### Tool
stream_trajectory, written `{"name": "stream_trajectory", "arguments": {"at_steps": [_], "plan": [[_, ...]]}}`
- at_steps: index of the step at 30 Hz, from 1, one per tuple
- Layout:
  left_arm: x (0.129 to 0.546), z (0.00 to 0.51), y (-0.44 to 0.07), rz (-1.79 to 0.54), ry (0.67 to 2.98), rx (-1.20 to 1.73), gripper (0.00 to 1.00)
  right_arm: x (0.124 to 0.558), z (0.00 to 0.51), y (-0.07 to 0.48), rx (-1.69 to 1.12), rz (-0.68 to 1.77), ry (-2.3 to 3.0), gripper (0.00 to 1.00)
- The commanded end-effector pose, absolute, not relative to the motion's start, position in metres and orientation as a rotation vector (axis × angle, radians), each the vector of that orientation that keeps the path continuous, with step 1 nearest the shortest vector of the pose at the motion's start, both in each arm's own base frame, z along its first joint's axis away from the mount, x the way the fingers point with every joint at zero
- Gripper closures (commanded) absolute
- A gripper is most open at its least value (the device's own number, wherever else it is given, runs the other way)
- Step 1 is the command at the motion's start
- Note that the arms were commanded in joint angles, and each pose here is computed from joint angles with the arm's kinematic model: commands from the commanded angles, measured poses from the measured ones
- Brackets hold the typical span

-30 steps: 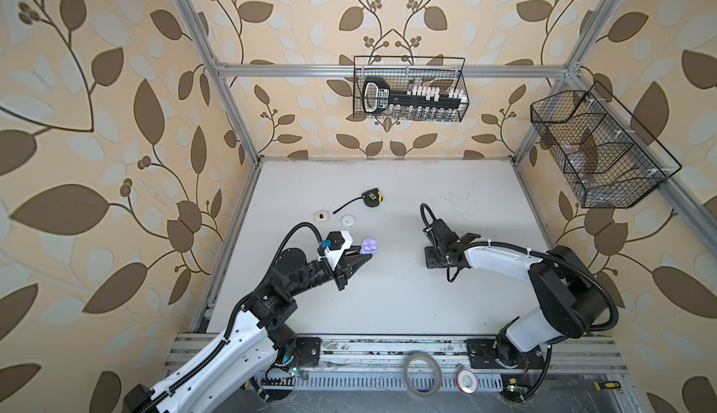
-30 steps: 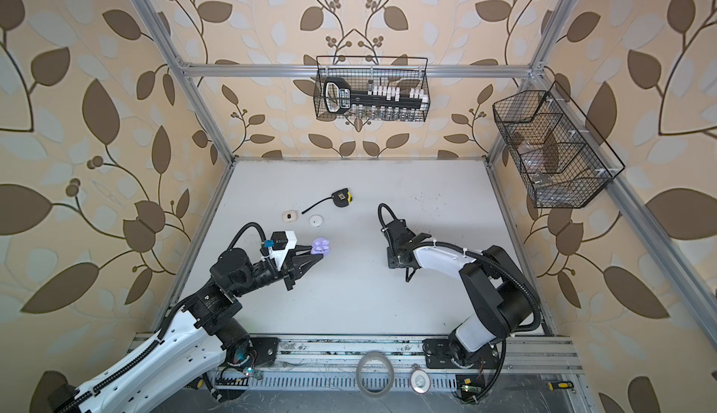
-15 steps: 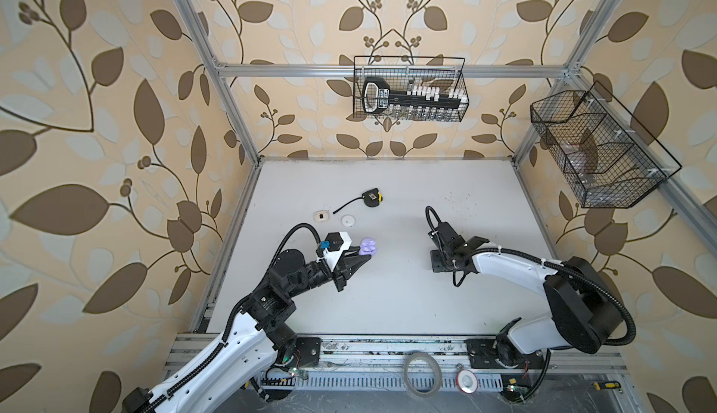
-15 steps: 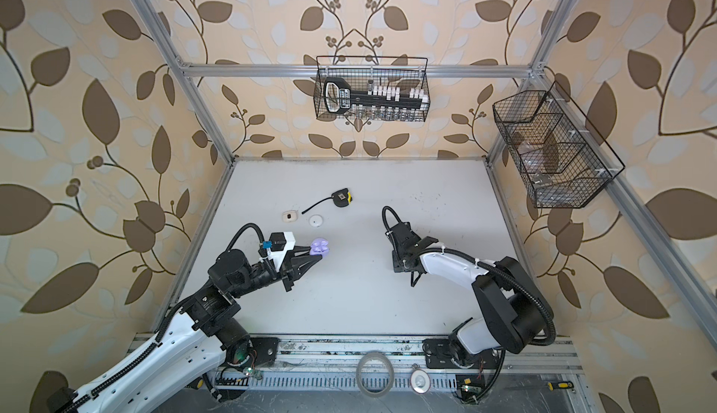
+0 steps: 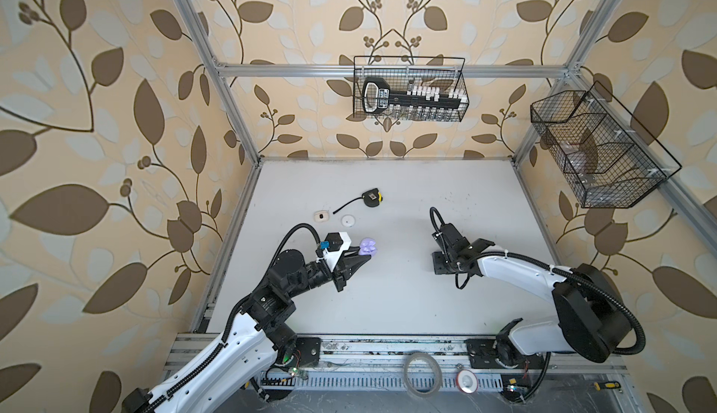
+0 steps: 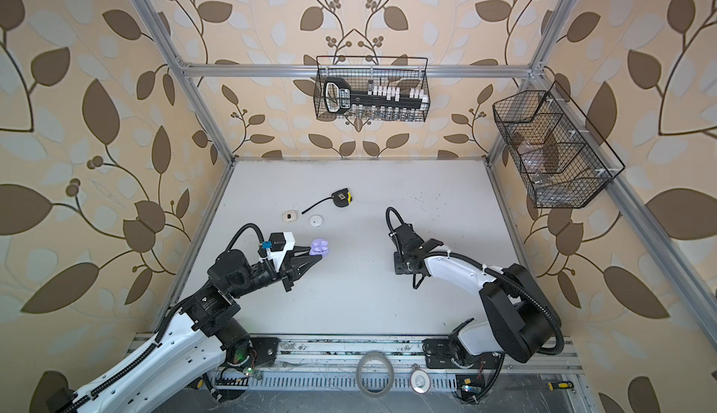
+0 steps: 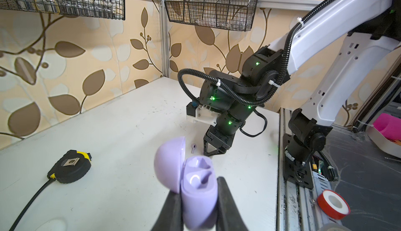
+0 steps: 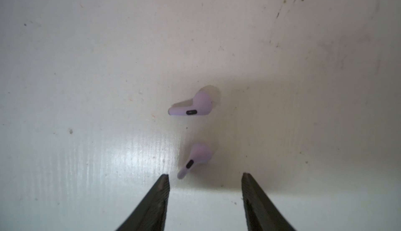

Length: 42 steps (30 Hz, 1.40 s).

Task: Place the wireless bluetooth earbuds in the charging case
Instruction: 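Lower the right gripper and close it on the nearer purple earbud, then lift the purple earbud and carry it toward the case in the left gripper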

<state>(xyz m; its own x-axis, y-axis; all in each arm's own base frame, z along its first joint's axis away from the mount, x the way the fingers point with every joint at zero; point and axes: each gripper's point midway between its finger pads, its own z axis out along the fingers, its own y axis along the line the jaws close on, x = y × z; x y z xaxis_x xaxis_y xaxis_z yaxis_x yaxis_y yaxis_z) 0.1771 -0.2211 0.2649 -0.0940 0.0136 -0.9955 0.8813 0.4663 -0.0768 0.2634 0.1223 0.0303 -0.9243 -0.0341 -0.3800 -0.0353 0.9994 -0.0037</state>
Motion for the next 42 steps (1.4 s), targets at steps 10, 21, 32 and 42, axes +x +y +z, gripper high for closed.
{"name": "stream_trajectory", "arguments": {"at_steps": [10,21,32,42], "plan": [[0.170,0.288,-0.221,-0.890,1.405,0.836,1.00,0.268,0.010,0.134,-0.032,0.070,2.810,0.54],[0.170,0.289,-0.221,-0.889,1.402,0.834,1.00,0.269,0.009,0.128,-0.044,0.011,2.800,0.66],[0.170,0.288,-0.221,-0.892,1.404,0.835,1.00,0.270,0.005,0.125,-0.058,-0.027,2.801,0.76],[0.169,0.289,-0.221,-0.893,1.403,0.836,1.00,0.270,0.006,0.126,-0.062,-0.027,2.797,0.83]]}}
